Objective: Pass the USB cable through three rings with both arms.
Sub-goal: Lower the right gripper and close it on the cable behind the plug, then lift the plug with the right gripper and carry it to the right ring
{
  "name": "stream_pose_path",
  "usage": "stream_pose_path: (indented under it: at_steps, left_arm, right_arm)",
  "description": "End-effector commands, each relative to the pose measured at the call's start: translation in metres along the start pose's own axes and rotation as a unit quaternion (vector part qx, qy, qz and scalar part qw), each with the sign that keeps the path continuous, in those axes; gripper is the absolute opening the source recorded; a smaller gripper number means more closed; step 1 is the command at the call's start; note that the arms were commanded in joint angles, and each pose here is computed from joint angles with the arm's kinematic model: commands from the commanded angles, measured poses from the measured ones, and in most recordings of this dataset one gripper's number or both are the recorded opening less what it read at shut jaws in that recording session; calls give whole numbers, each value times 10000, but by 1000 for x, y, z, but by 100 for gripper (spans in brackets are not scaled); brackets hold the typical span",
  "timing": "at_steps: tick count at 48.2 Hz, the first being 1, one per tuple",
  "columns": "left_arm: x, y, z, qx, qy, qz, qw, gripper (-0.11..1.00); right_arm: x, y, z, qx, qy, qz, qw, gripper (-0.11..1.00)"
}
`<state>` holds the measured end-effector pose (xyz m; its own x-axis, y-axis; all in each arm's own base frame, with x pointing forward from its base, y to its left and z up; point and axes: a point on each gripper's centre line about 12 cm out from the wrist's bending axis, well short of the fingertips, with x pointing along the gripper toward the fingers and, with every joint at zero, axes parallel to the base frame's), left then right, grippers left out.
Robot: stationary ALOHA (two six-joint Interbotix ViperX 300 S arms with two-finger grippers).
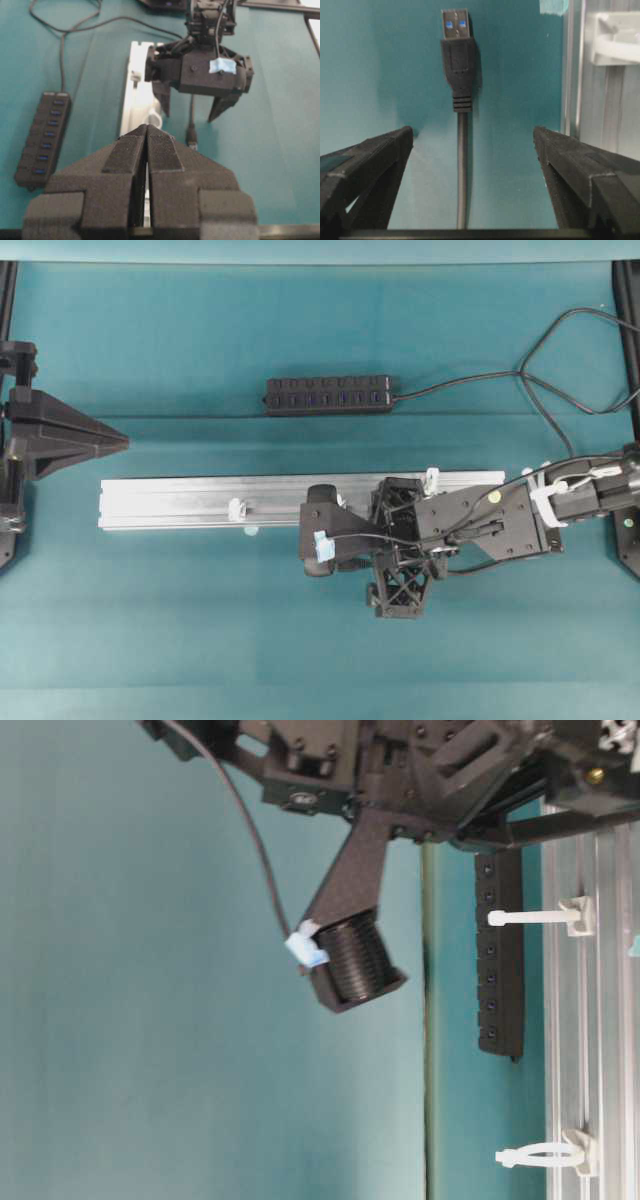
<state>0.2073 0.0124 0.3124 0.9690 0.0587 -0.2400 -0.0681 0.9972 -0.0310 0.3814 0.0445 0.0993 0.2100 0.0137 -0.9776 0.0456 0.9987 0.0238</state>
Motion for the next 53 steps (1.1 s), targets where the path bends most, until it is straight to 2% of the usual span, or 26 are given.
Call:
stream_pose_path:
  at_steps: [1,14,28,35,39,53]
  left_arm:
    - [0,0,4,-8,-54,-2,10000,2]
    - [0,0,3,7,-46,0,10000,2]
    - [-2,0,4,0,-84,-1,10000,2]
    - [-2,0,5,0,-100,-2,10000,2]
    - [-2,0,6,0,-107,-2,9999,2]
    - [-2,0,6,0,-115,-3,9999,2]
  right_arm:
    - [-1,1,1,4,-77,8,10000,70]
    - [2,1,-2,-36,-54,5,10000,70]
    - [2,0,1,-236,-80,-13,9997,69]
    - [2,1,1,-251,-57,-15,9997,65]
    - [2,0,1,-238,-79,-10,9997,60]
    - [4,-1,1,-237,-57,-20,9997,29]
